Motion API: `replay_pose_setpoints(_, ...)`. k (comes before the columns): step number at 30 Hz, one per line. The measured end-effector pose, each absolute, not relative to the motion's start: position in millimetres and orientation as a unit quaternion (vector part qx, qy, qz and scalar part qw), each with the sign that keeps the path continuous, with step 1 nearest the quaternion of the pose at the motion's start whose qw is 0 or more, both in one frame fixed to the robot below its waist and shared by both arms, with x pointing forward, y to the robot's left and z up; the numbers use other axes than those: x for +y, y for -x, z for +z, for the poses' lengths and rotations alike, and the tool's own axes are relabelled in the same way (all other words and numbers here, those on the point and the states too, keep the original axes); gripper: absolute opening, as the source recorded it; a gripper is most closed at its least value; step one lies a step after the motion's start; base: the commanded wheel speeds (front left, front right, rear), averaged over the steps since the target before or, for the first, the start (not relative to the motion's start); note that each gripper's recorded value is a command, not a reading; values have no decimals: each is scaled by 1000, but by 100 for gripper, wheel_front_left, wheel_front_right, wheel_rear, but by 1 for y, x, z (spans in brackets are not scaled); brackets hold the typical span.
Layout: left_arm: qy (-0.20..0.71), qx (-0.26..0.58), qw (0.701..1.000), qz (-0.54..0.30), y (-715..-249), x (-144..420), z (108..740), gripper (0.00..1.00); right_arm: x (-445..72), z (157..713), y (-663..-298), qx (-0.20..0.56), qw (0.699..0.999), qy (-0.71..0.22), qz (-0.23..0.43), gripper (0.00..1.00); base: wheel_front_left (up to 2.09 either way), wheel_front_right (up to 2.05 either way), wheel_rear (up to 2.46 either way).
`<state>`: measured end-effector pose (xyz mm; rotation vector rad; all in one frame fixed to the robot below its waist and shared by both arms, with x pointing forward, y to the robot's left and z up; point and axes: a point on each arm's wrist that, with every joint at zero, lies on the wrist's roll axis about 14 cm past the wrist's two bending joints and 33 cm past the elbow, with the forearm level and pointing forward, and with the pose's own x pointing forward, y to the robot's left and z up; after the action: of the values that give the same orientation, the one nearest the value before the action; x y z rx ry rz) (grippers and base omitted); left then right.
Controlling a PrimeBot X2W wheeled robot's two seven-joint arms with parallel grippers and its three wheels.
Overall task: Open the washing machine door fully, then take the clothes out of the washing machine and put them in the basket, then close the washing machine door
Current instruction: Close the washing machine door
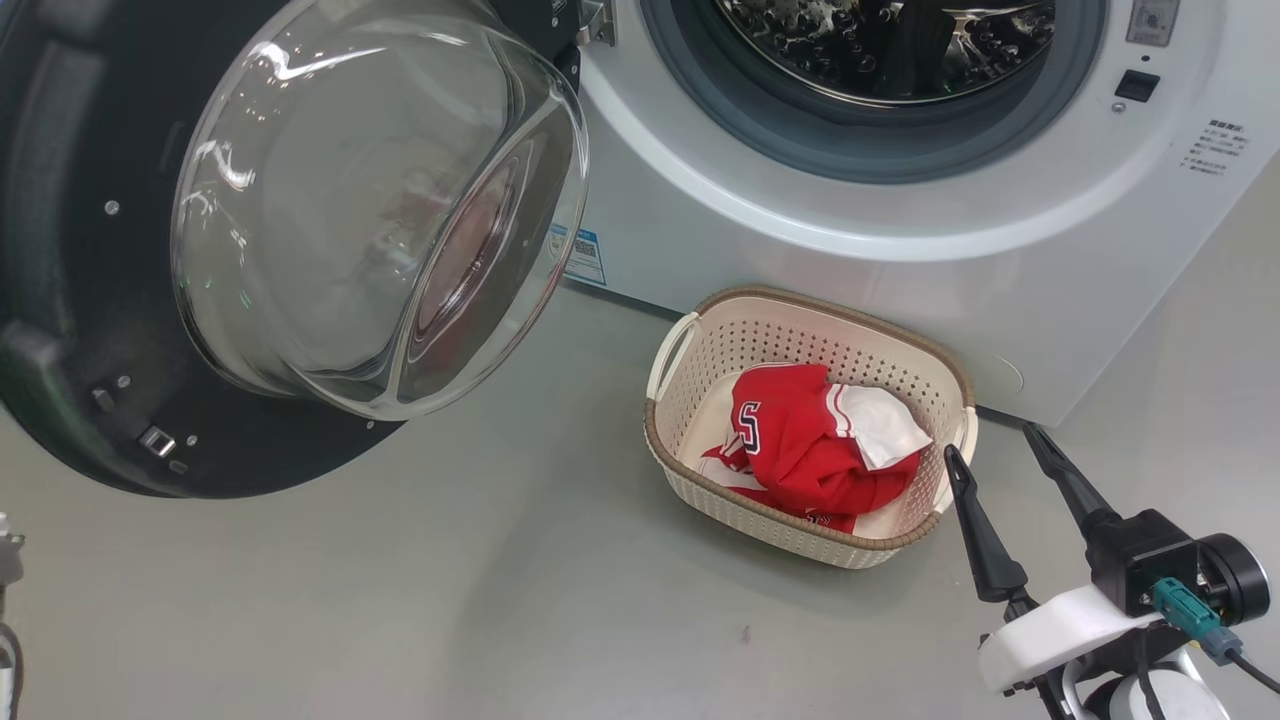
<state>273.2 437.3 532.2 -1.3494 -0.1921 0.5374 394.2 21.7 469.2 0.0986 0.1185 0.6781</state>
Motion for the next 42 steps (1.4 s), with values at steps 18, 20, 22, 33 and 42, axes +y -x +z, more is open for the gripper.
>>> replay_pose_setpoints(18,631,-14,759,163,-288,410,527,0,21,471,-393,59,940,-46,334,100,0,0,0)
replay_pose_setpoints(20,633,-5,759,149,-291,405,527,0,21,471,-393,59,940,-46,334,100,0,0,0)
replay_pose_setpoints(22,635,2,761,134,-293,399,527,0,21,471,-393,58,940,-47,333,100,0,0,0)
replay_pose_setpoints(33,641,41,765,44,-303,361,532,0,20,475,-393,54,941,-46,332,100,0,0,0)
replay_pose_setpoints(42,645,75,760,-28,-309,322,534,0,18,478,-391,51,943,-51,326,100,0,0,0)
